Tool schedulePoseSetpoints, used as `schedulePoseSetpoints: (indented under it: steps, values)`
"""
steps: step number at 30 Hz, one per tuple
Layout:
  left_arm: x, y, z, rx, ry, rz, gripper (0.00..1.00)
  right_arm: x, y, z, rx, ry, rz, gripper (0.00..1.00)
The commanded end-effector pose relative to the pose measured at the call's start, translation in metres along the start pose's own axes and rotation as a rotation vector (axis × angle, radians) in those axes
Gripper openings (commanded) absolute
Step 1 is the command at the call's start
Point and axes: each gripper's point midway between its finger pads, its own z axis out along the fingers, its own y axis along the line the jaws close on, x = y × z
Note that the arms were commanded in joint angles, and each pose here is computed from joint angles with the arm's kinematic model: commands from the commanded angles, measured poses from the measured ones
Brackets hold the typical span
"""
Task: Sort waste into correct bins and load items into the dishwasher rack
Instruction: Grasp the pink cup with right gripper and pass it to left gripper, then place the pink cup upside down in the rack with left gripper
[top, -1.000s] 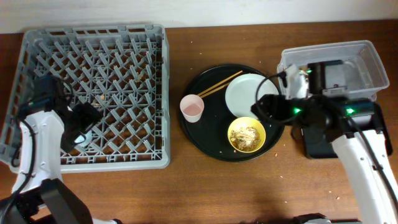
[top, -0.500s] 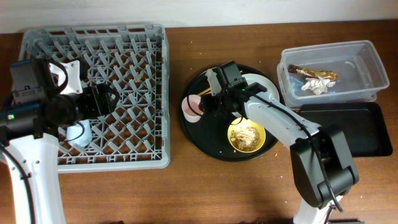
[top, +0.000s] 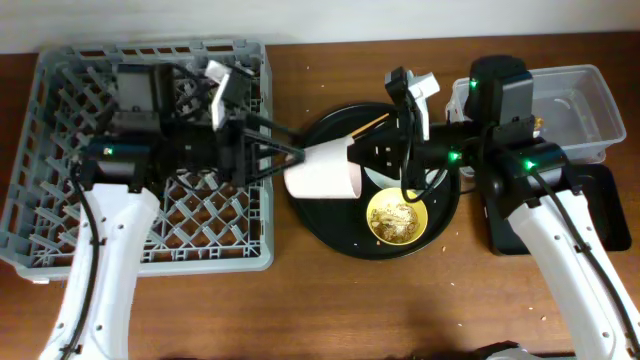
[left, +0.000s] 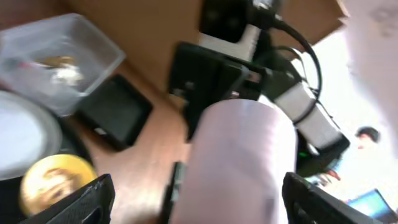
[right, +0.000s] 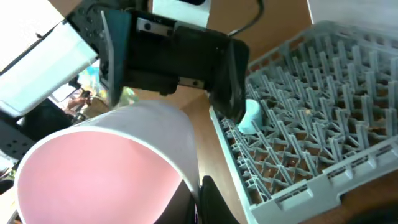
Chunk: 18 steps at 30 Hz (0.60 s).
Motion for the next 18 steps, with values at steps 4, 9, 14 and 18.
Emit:
schedulePoseSetpoints:
  steps: [4, 9, 14, 18]
  values:
    - [0.017, -0.041, 0.032, 0.206, 0.093, 0.03, 0.71, -0.018, 0.008, -0.001, -0.042, -0.04, -0.056, 0.04]
    - [0.014, -0.012, 0.033, 0.037, 0.081, -0.006, 0.58, -0.017, 0.007, -0.001, -0.035, -0.038, -0.015, 0.37]
    - [0.044, 0.124, -0.087, -0.996, 0.023, -0.29, 0.54, 0.036, -0.086, -0.054, 0.557, 0.022, 0.34, 0.65]
    - [0.093, 0.144, -0.19, -1.638, 0.018, -0.555, 0.54, 0.061, -0.089, -0.061, 0.627, 0.088, 0.437, 0.66]
